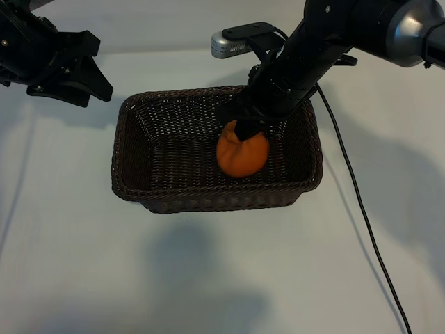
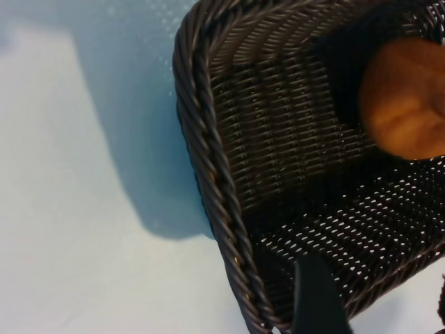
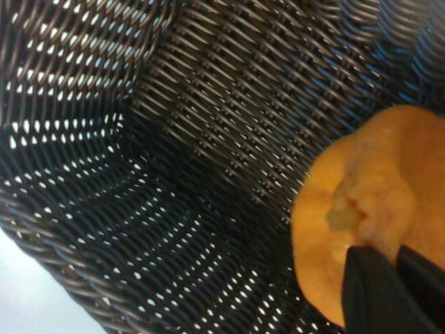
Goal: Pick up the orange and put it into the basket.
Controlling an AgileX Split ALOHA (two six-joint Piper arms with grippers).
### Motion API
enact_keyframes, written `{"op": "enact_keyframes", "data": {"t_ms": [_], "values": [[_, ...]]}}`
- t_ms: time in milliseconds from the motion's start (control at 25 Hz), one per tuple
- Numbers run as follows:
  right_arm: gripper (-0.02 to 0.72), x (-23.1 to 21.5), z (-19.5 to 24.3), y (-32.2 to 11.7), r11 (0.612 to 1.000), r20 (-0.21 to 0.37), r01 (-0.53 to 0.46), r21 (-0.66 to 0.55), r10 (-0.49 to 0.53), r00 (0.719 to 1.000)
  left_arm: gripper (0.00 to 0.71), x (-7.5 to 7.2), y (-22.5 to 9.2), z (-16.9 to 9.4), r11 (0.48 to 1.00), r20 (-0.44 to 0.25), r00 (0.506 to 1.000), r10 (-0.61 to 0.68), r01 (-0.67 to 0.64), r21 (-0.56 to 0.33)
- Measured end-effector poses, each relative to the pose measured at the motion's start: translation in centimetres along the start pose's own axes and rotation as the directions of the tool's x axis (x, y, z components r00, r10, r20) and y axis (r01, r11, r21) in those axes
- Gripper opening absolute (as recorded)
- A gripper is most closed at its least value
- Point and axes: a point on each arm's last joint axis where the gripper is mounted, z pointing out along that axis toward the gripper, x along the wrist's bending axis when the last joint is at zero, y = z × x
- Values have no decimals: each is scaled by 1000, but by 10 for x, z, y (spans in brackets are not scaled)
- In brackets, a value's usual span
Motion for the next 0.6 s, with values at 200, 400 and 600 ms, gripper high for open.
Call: {"op": "enact_keyframes", "data": {"t_ms": [200, 400, 600], "values": [[216, 0, 0, 0, 1000, -1, 0, 0, 0, 1000, 458, 0, 0, 0, 1000, 0, 1000, 0, 0, 0], [488, 1, 0, -1, 1000, -7, -1, 13, 1, 1000, 458, 0, 0, 0, 1000, 0, 1000, 0, 0, 0], [570, 4, -5, 0, 999, -22, 20, 39, -19, 1000, 458, 0, 0, 0, 1000, 0, 1000, 0, 0, 0]]}}
